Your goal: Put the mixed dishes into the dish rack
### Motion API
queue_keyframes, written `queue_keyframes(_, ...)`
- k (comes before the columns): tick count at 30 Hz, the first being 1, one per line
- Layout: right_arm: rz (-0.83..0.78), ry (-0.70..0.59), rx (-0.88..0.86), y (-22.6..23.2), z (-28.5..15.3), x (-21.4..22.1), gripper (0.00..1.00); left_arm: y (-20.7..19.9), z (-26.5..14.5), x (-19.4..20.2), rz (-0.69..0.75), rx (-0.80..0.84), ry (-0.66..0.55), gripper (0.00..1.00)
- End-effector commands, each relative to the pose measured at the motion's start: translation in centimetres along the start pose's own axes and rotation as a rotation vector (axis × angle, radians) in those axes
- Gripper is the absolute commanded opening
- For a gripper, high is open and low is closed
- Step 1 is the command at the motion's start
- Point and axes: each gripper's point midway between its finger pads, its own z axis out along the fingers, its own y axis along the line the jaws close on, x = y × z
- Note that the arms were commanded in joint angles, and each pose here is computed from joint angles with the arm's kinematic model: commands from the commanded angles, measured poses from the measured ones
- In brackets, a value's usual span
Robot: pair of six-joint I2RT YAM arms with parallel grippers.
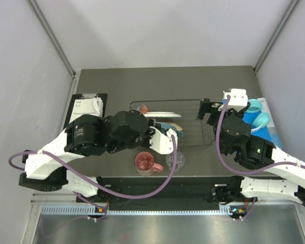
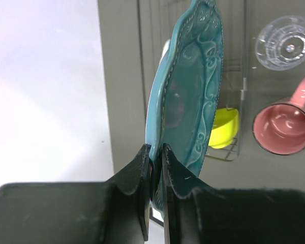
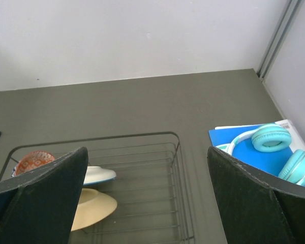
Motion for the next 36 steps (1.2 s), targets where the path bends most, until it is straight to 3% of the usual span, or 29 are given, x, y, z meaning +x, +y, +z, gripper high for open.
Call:
queue_keyframes(1,0.018,-0.004,0.041,-0.9,0.1,0.1,1.0,5.1,-2.8,-2.1,-0.039,-0.232,-0.084,0.0)
queue_keyframes(10,0.021,-0.003,0.046,-1.2,0.0,0.5,1.0,1.7,0.8,-0.4,-0.034,-0.241,-0.085,0.0)
queue_keyframes(21,0.022,0.008,0.042,-0.9,0.0,1.4,1.0,1.1,2.2,-0.1,-0.142,-0.333,-0.112,0.0)
queue_keyframes(36,0.031,0.014,0.046,-2.3,-0.4,2.7,1.0,-2.4,6.1,0.7,-0.131,-0.335,-0.119,0.0)
